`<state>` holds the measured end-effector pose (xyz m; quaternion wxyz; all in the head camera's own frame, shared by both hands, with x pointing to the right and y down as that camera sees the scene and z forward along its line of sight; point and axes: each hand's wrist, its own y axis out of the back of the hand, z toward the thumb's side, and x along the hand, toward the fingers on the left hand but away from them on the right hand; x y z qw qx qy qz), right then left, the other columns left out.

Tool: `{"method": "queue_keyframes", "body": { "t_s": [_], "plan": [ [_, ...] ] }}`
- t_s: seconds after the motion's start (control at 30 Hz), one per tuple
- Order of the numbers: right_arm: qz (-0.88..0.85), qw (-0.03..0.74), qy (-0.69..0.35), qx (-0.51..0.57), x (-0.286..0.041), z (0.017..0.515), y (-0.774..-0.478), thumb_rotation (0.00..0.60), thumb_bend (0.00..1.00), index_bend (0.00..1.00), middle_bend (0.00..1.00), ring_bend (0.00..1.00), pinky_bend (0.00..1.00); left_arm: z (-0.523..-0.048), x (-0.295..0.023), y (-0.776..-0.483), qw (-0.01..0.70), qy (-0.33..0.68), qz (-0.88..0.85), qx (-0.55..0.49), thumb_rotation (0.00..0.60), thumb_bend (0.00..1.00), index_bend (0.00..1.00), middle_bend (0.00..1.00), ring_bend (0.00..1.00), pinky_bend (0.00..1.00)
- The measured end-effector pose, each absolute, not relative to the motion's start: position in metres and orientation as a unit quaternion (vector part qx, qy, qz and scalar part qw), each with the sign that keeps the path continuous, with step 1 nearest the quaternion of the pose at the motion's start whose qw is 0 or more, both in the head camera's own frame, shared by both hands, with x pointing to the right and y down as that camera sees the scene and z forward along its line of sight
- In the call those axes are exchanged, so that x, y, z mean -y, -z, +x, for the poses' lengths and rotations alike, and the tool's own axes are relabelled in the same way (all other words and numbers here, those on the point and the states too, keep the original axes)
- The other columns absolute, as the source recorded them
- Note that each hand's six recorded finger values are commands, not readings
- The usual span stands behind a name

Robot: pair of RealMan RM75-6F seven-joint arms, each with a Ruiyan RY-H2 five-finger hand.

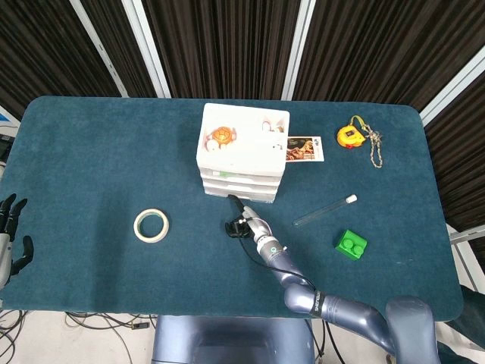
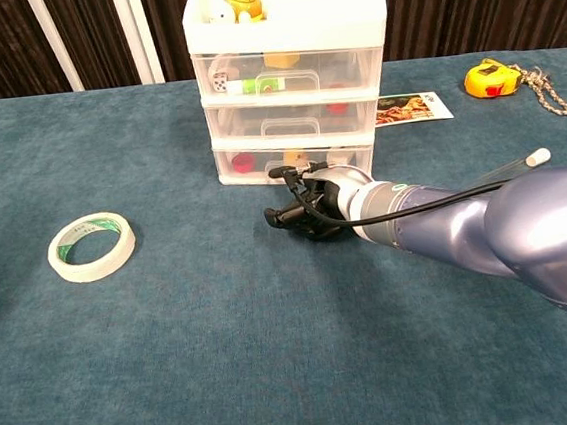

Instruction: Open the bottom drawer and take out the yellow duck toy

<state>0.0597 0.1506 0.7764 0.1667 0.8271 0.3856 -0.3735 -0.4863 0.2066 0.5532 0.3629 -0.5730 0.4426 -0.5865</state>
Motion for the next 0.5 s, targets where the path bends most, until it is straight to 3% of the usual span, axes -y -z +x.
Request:
{"method": "queue_keyframes", "body": {
  "t_s": [0.5],
  "plan": [
    [0.842, 0.166, 0.364, -0.361, -0.162, 0.055, -0.767, 0.600, 0.59, 0.14, 0.89, 0.86, 0.92, -0.487, -0.207, -0.554, 0.363, 0.587, -0.573, -0.441, 0.600, 0.61, 0.06, 0.00, 0.00, 0.00]
  ]
}}
